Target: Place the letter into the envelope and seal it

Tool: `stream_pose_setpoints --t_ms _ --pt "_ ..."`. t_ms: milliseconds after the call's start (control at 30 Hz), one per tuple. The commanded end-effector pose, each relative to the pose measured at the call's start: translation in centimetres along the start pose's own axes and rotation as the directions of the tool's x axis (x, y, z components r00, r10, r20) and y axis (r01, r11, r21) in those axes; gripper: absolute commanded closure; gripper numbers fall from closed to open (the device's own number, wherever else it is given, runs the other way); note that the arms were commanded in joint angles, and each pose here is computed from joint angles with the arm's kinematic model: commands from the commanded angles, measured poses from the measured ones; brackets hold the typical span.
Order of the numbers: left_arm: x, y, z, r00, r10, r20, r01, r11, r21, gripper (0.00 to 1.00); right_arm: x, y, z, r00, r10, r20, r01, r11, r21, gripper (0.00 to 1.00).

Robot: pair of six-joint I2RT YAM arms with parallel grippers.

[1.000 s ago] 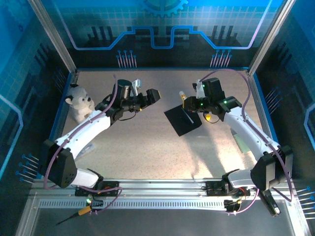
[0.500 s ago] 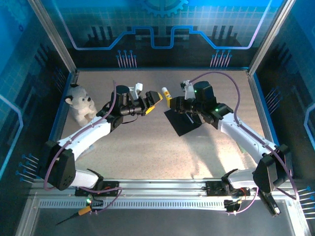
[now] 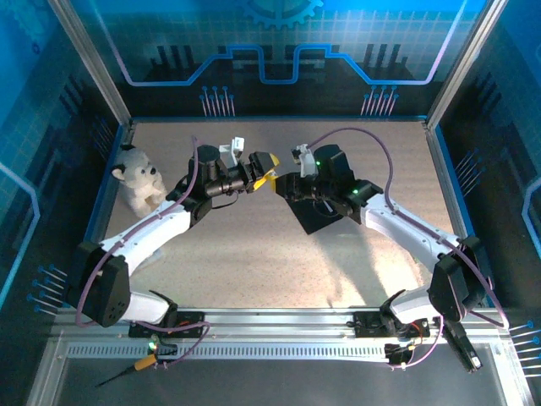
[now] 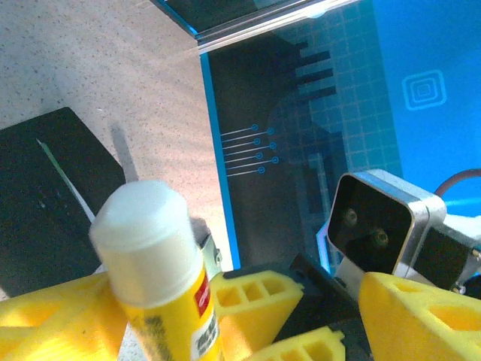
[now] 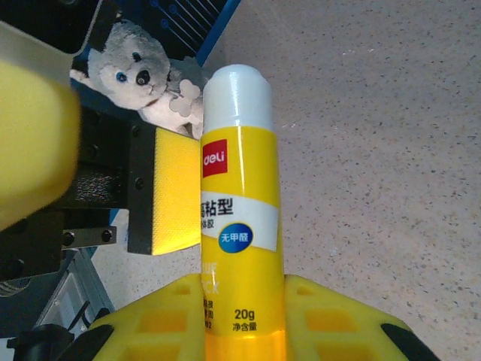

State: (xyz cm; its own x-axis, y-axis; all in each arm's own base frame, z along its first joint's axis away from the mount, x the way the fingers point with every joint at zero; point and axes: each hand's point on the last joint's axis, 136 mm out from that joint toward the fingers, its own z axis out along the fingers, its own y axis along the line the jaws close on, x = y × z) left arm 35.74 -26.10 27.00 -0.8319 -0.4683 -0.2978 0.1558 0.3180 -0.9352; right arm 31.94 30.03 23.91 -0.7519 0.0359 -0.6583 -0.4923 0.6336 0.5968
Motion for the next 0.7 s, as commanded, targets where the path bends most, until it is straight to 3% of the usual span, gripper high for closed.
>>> stream_pose_setpoints --t_ms 0,233,400,667 --pt "0.5 0.2 0.5 1.000 -0.010 -0.020 0.010 1.000 0.025 0.24 -1.5 2.0 0.2 0.998 -0.028 0.048 0.030 0.998 -0.052 0.98" --pt "1.0 0.8 1.0 0.999 -0.032 -0.027 0.032 0.999 0.026 0.36 -1.6 2.3 0.1 0.997 -0.047 0.065 0.050 0.998 -0.046 0.98" --pt "1.2 1.0 1.4 0.998 -0.050 -0.027 0.051 0.998 0.038 0.53 -1.5 2.2 0.0 0.996 -0.055 0.074 0.057 0.998 -0.033 0.98" --pt "1.4 1.0 1.6 0.998 -0.063 -0.027 0.064 0.997 0.038 0.57 -1.5 1.1 -0.1 0.995 -0.056 0.088 0.053 0.998 0.040 0.97"
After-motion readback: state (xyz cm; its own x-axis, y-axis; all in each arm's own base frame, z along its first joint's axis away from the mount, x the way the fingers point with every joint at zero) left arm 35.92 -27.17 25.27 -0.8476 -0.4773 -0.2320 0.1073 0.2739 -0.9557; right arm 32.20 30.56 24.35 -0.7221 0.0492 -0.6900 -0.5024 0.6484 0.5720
